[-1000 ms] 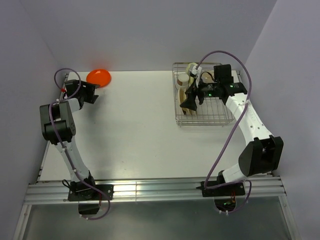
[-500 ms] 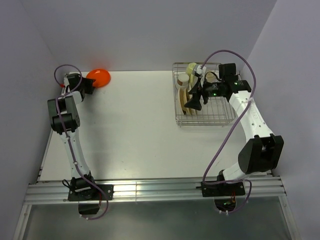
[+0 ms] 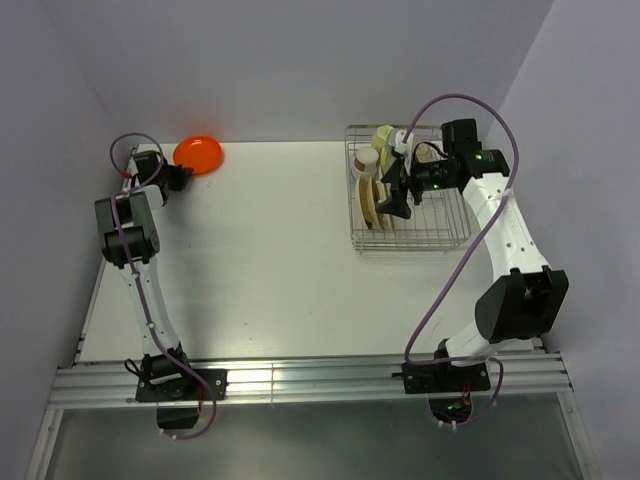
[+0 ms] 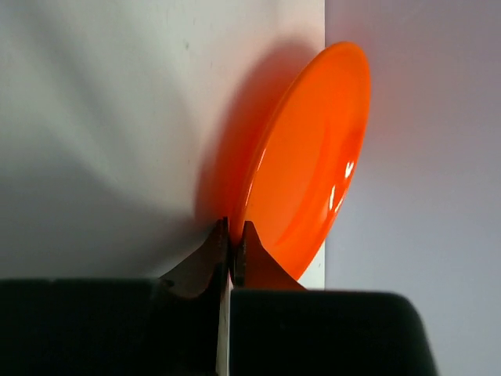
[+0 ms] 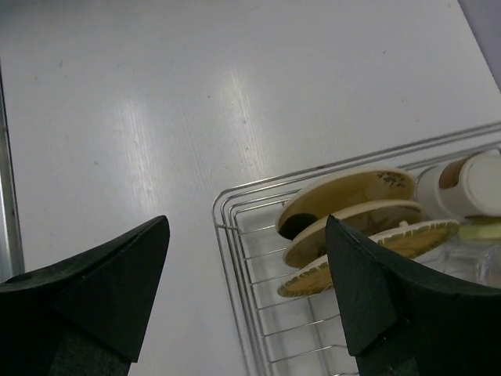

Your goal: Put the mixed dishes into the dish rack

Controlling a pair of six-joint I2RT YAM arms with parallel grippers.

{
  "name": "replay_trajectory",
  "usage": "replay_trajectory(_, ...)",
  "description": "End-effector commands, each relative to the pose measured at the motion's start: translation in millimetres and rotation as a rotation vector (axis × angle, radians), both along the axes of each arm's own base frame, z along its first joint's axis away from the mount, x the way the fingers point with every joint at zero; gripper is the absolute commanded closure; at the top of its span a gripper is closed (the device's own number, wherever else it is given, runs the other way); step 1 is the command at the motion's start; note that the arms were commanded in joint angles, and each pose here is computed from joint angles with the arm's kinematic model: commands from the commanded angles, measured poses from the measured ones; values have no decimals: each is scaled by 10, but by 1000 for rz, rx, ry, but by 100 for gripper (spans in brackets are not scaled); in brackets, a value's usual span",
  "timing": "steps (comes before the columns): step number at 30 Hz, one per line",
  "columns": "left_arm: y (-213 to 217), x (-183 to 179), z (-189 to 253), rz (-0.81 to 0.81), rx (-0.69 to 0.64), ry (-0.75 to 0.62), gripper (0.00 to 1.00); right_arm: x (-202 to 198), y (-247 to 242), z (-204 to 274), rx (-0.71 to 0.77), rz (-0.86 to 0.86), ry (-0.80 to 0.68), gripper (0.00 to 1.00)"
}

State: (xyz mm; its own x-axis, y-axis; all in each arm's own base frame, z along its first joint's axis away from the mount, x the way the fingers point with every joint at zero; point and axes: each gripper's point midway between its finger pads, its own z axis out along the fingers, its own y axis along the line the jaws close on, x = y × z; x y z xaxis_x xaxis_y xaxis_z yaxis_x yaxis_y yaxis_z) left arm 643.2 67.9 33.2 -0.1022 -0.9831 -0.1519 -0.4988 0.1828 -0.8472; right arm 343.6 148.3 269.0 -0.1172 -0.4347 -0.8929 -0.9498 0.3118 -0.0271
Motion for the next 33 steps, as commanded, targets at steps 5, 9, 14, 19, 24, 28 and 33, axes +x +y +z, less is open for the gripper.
replay_trajectory(5, -448, -394, 579, -243, 48, -110, 100, -283, 101, -27, -147, 370, -449, 10)
replay_trajectory(9, -820, -924, 871, -372, 35, -135, 100, -109, 409, 73, -224, 448, -636, 9)
replay_trajectory(14, -1296, -1524, 1163, -520, 18, -155, 100, 84, 1060, 113, -270, 468, -770, 9)
replay_trajectory(19, -1681, -2052, 1445, -637, -9, -196, 100, 181, 1652, 96, -291, 502, -865, 8)
replay_trajectory(24, -1888, -2361, 1628, -720, -23, -217, 100, 117, 1967, 167, -318, 536, -944, 7)
replay_trajectory(28, -2047, -2492, 1715, -796, -43, -236, 100, 96, 2068, 330, -319, 487, -1006, 7)
replay_trajectory(33, -2170, -2633, 1822, -846, -63, -277, 100, 69, 2138, 65, -419, 549, -997, 8)
